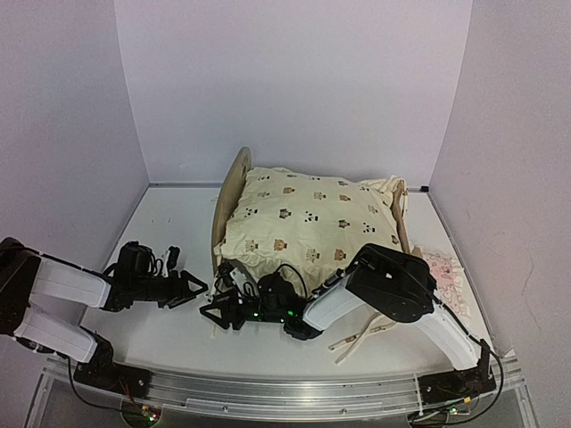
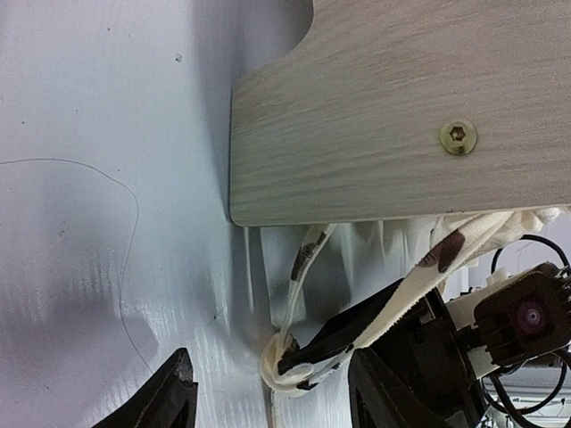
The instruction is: Set up the pet bed
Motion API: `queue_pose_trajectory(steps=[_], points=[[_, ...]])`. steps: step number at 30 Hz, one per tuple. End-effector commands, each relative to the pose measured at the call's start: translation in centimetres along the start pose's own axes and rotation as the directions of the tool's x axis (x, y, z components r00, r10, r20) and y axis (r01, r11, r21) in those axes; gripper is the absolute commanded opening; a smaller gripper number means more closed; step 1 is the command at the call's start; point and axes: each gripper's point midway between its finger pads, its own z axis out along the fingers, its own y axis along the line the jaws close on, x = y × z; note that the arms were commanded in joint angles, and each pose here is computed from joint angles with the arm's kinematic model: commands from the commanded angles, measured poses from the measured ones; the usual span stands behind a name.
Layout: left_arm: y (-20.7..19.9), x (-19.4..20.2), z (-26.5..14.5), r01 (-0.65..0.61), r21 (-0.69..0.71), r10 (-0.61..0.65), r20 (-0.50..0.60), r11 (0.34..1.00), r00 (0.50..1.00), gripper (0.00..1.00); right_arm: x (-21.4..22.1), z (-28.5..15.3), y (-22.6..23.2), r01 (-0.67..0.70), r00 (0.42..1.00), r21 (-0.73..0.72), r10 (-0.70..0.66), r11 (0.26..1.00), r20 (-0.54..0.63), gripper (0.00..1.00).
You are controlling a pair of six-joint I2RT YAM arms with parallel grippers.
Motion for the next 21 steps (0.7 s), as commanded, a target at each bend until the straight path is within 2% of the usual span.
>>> queue_pose_trajectory(steps=[1,3,8,14,19,21], points=[[-2.18,-1.42,0.70,-0.050,0.072,0.048,0.020,0.996,0.999,0.55,2.10,-0.13,-1.45,-0.017,0.997,0.055,0.022,0.998,-0.080,0.56],[-2.23,-1.33,1.02,-0.048,0.074,0.047,0.011,0.996,0.999,0.51,2.08,-0.14,-1.52,-0.017,0.997,0.057,0.022,0.998,-0.079,0.56],[-2.27,-0.98,1.43,-0.040,0.080,0.040,0.000,0.996,0.999,0.32,1.85,-0.12,-1.46,-0.013,0.997,0.055,0.018,0.998,-0.076,0.56],[-2.42,-0.94,1.28,-0.044,0.081,0.044,0.008,0.996,0.999,0.22,1.77,-0.13,-1.42,-0.013,0.997,0.054,0.017,0.998,-0.075,0.56],[-2.60,-0.84,1.28,-0.047,0.089,0.047,0.006,0.995,0.999,0.03,1.74,-0.12,-1.38,-0.013,0.997,0.053,0.017,0.999,-0.074,0.56],[-2.77,-0.81,1.13,-0.055,0.094,0.054,0.011,0.994,0.998,0.00,1.65,-0.10,-1.31,-0.014,0.997,0.051,0.017,0.999,-0.073,0.56]])
